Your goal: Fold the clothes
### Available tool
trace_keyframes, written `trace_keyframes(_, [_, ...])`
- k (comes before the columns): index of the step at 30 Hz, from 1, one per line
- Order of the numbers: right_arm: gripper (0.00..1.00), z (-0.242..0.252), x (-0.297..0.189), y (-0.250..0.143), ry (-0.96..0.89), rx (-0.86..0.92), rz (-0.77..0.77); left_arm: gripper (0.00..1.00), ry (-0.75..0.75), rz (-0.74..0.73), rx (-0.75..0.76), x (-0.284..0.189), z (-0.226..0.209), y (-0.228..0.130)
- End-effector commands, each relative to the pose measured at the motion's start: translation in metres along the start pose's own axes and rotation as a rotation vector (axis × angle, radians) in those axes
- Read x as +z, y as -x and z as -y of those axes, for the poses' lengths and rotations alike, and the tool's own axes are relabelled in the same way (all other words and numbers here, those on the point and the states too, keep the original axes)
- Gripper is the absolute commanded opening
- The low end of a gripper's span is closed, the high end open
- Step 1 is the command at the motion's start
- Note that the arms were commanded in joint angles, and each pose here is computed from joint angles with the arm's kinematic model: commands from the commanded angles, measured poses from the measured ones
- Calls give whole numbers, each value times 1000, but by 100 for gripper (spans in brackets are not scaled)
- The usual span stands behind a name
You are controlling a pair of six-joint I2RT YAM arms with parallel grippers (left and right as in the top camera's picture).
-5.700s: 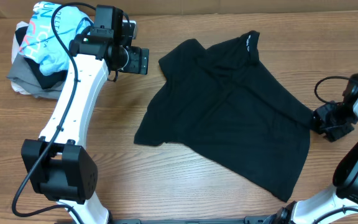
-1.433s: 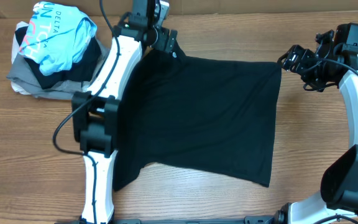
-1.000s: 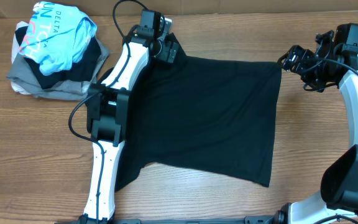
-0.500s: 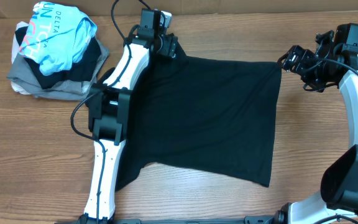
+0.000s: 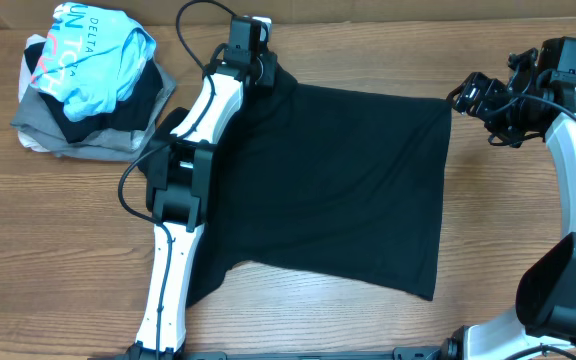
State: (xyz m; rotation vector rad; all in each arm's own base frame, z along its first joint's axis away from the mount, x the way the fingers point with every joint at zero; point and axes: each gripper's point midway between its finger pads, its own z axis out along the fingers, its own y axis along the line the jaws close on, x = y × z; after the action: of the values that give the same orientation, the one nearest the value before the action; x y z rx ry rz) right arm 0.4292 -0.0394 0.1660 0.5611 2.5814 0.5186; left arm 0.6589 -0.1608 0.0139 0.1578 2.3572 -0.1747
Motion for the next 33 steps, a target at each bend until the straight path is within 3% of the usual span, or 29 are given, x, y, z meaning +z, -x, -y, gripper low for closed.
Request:
trace_keyframes(1, [100, -6, -5, 7, 7, -19, 26, 9, 85, 20, -149, 8, -36, 2])
trace_keyframes(8, [100, -7, -6, 11, 13, -27, 44, 14, 95, 195, -270, -32, -73, 82])
trace_keyframes(12, [100, -8, -6, 14, 16, -31, 55, 14, 96, 249, -280, -49, -80, 108])
trace_keyframes(19, [100, -13, 5, 32, 37, -61, 114, 9, 67, 185, -279, -50, -74, 97])
trace_keyframes(26, [100, -24, 33, 51, 42, -119, 179, 15, 114, 152, -404, -51, -102, 86])
trace_keyframes(30, [100, -33, 51, 67, 27, -165, 246, 15, 54, 124, -438, -64, -102, 89])
trace_keyframes(33, [96, -37, 69, 75, -12, -193, 293, 7, 34, 131, -428, -92, -99, 105])
